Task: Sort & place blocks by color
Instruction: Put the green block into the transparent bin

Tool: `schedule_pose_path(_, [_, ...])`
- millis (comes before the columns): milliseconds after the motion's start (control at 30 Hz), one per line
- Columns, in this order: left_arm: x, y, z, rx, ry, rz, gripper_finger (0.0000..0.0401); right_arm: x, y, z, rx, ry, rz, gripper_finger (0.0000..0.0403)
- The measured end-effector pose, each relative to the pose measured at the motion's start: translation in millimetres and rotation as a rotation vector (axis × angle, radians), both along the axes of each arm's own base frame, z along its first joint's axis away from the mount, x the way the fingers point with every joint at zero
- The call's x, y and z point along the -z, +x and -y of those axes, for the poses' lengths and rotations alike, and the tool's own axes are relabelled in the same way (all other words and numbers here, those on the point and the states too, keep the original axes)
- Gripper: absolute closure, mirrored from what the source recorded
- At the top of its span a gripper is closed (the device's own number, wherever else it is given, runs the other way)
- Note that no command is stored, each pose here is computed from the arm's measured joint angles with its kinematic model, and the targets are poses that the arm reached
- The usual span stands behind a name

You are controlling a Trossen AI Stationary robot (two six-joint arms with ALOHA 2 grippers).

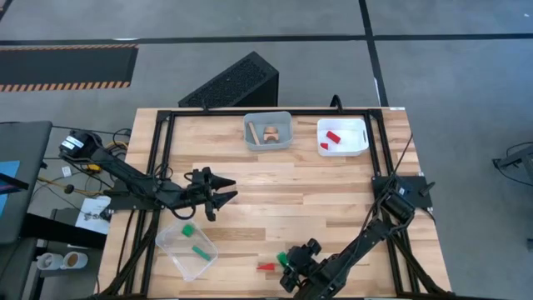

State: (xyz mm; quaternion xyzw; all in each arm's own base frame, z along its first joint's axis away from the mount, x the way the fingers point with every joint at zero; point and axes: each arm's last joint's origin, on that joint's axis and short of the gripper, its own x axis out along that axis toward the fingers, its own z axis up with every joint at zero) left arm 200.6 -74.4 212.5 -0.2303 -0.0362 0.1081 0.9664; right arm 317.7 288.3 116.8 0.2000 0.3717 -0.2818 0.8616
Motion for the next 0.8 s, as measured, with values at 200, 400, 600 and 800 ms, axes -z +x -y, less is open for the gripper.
schedule_pose_path(200, [0.1,0.0,0.0,0.001,0.0,-0.001,0.02,-3.6,-10.4,1.6,0.028,-0.024,-0.037,0.0126])
schedule_pose_path(400, [0.2,0.0,0.0,0.0,0.001,-0.002,0.02,-5.9,-12.2,-1.2,0.022,-0.008,-0.027,0.0126])
schedule_pose_path(600, [0.6,0.0,0.1,0.001,0.002,-0.006,0.02,-4.7,-7.3,-1.1,0.01,-0.006,-0.007,0.0126])
schedule_pose_path(800, [0.7,0.0,0.1,0.001,0.002,-0.007,0.02,-7.0,-7.5,-1.2,0.009,-0.009,0.002,0.0126])
